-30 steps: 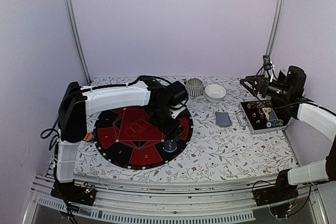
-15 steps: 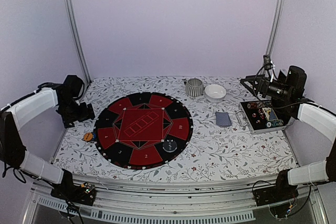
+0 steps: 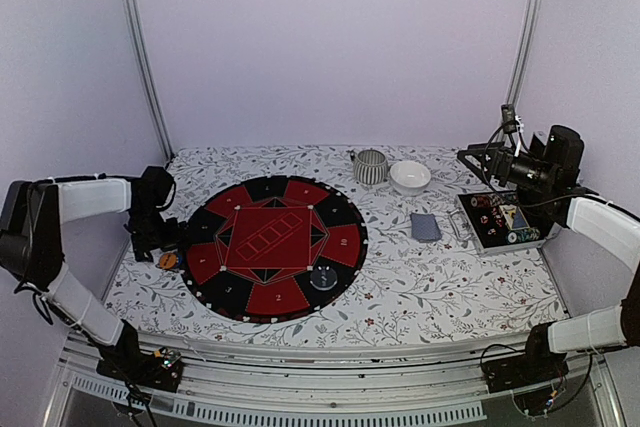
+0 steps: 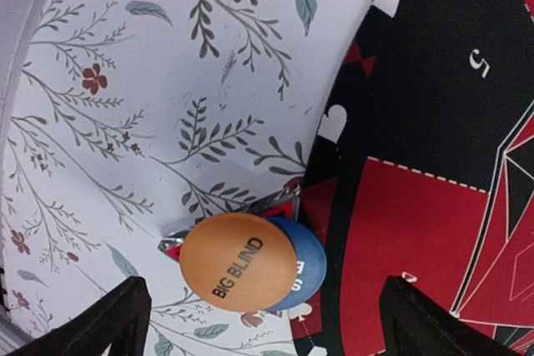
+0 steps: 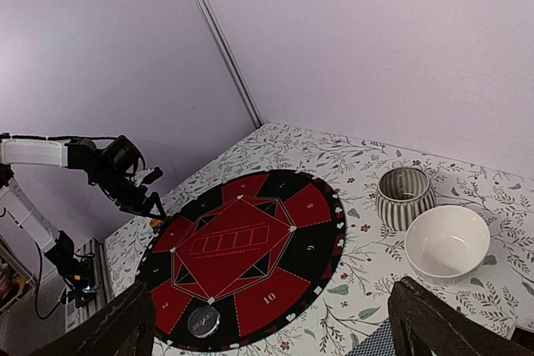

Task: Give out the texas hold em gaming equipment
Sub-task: Pick up the big blind button from the center of the board.

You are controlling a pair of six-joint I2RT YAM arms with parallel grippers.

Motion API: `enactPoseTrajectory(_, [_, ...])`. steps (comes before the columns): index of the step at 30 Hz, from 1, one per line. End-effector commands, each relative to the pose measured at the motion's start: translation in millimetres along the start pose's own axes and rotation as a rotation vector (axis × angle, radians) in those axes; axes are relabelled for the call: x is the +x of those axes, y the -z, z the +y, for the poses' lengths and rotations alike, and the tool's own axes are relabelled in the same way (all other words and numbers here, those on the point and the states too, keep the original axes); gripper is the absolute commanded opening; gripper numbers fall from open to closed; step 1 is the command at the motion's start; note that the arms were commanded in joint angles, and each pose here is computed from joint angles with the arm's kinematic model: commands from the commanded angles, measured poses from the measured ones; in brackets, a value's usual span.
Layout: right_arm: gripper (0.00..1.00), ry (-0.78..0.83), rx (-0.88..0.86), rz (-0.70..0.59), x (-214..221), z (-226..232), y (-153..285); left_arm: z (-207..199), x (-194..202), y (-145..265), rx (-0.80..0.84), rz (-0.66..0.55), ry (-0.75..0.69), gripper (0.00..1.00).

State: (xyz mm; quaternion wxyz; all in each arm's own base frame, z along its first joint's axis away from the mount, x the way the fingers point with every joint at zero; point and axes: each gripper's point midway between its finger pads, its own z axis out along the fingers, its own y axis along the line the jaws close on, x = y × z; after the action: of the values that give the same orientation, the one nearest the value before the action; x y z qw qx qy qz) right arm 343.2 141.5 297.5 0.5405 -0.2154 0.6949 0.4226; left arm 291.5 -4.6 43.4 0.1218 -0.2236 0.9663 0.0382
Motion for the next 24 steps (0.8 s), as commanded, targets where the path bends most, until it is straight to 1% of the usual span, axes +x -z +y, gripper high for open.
enactPoseTrajectory(1, [0.99, -0.005, -0.003, 0.008, 4, 1, -1, -7, -10, -9, 0.015, -0.034, -0.035, 0.96])
enactPoseTrajectory(6, [0.99, -0.014, -0.001, 0.013, 5, -1, -2, -3, -6, -19, -0.017, -0.012, -0.063, 0.92])
enactPoseTrajectory(14, [0.99, -0.02, -0.001, 0.019, 7, -3, -3, 1, -7, -26, -0.057, -0.008, -0.074, 0.88])
enactPoseTrajectory(19, [0.99, -0.027, 0.0, 0.024, 9, -5, -4, -1, 0, -32, -0.044, 0.019, -0.079, 0.77])
enactPoseTrajectory(24, [0.99, -0.026, 0.0, 0.023, 8, -5, -4, 1, 2, -29, -0.044, 0.012, -0.086, 0.69])
